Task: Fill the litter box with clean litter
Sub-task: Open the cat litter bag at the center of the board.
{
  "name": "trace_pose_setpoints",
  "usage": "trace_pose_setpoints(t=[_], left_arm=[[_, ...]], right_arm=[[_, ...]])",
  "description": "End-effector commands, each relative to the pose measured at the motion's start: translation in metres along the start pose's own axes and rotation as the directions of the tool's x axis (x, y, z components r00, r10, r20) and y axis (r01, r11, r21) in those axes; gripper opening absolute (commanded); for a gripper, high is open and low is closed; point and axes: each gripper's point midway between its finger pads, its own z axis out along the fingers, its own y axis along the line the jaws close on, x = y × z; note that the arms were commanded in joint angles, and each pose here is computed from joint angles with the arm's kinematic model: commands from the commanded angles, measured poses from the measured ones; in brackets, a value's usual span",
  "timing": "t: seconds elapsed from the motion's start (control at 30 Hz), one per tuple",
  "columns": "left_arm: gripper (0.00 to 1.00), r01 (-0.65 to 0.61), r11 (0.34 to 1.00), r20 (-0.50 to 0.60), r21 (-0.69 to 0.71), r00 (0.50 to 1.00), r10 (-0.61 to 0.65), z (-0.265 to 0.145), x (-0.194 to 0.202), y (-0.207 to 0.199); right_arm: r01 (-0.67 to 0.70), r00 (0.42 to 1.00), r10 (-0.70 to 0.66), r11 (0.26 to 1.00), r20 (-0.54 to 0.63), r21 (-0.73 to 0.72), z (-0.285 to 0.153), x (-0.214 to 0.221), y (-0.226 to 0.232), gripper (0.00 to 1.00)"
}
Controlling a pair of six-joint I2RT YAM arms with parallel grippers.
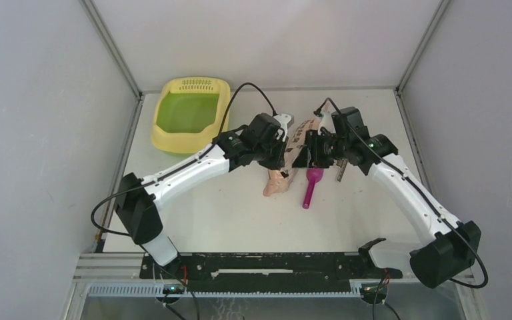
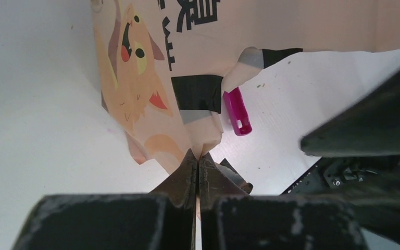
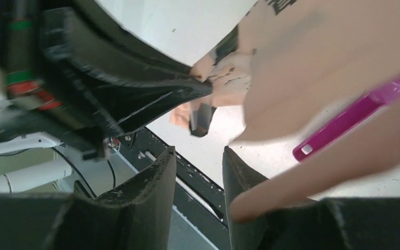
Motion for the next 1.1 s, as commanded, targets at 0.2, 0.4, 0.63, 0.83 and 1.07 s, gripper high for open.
trace_pose_setpoints(t=[0.2, 0.4, 0.63, 0.83, 1.07], left_arm=[[0.01, 0.03, 0.977, 0.137, 0.211, 0.989, -0.06, -0.032, -0.035, -0.036], [0.03, 0.041, 0.966, 0.136, 0.255, 0.988, -0.078, -0.036, -0.036, -0.039], [0.04, 0.06, 0.955, 0.144, 0.291, 0.984, -0.105, -0.042, -0.037, -0.039], [0.04, 0.076, 0.939, 0.148, 0.334, 0.98, -0.132, -0.046, -0.04, -0.041], [0.1, 0.087, 0.925, 0.147, 0.369, 0.978, -0.15, -0.05, -0.042, -0.045]], right_arm=[[-0.022, 0.996, 0.021, 1.0, 0.091, 0.016, 0.036, -0.029, -0.013, 0.41], [-0.049, 0.992, 0.047, 0.999, 0.115, 0.012, 0.048, -0.041, -0.017, 0.41], [-0.066, 0.992, 0.06, 0.997, 0.114, 0.05, 0.052, -0.041, -0.027, 0.39], [-0.07, 0.99, 0.058, 0.993, 0.128, 0.091, 0.048, -0.04, -0.032, 0.34], [-0.09, 0.988, 0.077, 0.991, 0.133, 0.102, 0.05, -0.038, -0.04, 0.35]])
